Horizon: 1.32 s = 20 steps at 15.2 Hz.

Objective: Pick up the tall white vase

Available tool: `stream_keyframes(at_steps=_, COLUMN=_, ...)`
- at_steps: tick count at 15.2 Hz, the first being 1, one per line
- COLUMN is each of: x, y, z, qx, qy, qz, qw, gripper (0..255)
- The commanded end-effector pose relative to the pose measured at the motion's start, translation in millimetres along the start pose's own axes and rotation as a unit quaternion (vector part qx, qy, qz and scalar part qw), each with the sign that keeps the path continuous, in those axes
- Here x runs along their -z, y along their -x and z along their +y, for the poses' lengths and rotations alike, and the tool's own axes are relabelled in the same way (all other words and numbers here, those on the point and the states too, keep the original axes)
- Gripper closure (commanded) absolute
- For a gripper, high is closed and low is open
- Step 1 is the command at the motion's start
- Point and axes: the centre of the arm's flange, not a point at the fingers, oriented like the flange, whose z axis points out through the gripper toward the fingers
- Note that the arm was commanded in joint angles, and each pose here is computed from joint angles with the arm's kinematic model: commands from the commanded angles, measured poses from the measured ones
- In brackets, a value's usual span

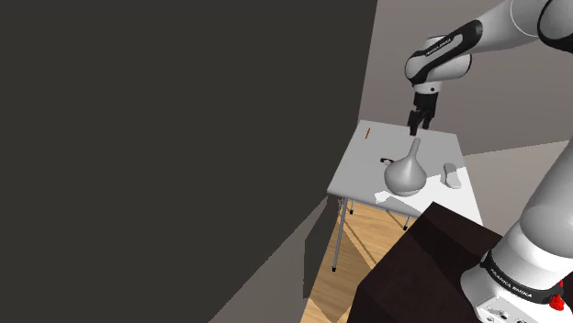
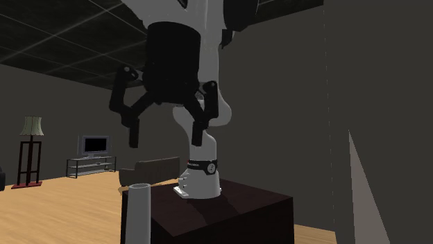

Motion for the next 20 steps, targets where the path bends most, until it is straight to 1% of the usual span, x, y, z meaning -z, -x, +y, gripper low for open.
stream_keyframes(at_steps=1, x=-13.1, y=-12.3, z=22.1, qx=-0.002, qy=-0.001, qz=-0.003, qw=1.0000, gripper=0)
stream_keyframes(at_steps=3, x=-24.1, y=-20.2, z=39.9, qx=-0.004, qy=-0.002, qz=-0.006, qw=1.0000, gripper=0)
stream_keyframes(at_steps=10, x=-60.7, y=-25.0, z=39.9, qx=-0.004, qy=-0.002, qz=-0.006, qw=1.0000, gripper=0)
stream_keyframes(at_steps=12, x=-63.7, y=-25.4, z=39.9, qx=-0.004, qy=-0.002, qz=-0.006, qw=1.0000, gripper=0)
stream_keyframes(at_steps=13, x=-63.5, y=-25.2, z=40.3, qx=-0.004, qy=-0.002, qz=-0.006, qw=1.0000, gripper=255)
stream_keyframes(at_steps=20, x=-63.3, y=-25.6, z=40.3, qx=-0.004, qy=-0.002, qz=-0.006, qw=1.0000, gripper=255)
